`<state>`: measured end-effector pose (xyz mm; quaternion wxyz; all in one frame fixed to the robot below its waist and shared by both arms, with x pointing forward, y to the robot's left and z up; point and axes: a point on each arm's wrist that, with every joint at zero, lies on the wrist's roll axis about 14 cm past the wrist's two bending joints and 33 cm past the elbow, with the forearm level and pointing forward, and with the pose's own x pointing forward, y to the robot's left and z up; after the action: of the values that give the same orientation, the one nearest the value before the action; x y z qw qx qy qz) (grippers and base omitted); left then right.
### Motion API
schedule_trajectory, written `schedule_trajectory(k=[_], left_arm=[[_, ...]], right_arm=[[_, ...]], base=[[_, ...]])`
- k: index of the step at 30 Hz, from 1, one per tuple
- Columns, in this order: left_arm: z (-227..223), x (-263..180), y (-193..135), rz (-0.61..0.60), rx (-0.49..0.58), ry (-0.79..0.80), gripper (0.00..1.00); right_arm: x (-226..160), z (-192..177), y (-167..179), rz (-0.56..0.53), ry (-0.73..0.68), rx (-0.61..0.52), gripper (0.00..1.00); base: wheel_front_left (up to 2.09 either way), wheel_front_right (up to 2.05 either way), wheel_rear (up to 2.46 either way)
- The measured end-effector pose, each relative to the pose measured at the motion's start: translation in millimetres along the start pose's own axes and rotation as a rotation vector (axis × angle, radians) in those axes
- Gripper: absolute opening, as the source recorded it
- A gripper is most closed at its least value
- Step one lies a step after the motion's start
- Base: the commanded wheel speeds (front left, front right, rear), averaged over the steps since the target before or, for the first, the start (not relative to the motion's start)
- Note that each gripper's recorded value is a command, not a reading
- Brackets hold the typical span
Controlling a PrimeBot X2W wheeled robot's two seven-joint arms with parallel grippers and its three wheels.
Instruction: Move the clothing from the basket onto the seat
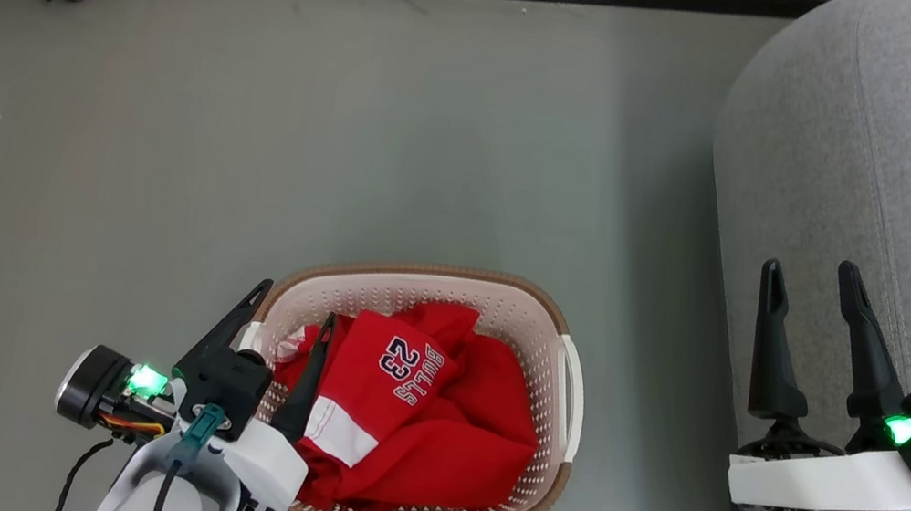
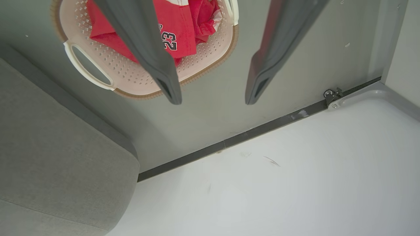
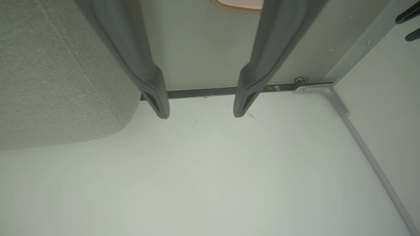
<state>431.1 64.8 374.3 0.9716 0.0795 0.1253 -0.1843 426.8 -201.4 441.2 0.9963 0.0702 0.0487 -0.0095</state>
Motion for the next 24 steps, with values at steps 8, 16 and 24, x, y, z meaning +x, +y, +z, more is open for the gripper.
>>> schedule_trajectory(k=[8, 16, 24], left_arm=[[-31.0, 14.3, -10.6, -0.052, 0.006, 0.081, 1.00], [-60.6, 24.6, -18.9, -0.087, -0.001, 0.158, 1.00], [-87.9, 30.5, -27.1, -0.117, -0.008, 0.229, 1.00]], right_arm=[[12.1, -4.6, -7.2, -0.015, 0.002, -0.010, 1.00], [28.4, -0.1, -5.3, 0.000, -0.023, -0.025, 1.00], [42.9, -0.7, -4.7, 0.011, -0.034, -0.036, 1.00]], base=[[0.00, 0.00, 0.00], [0.00, 0.00, 0.00], [0.00, 0.00, 0.00]])
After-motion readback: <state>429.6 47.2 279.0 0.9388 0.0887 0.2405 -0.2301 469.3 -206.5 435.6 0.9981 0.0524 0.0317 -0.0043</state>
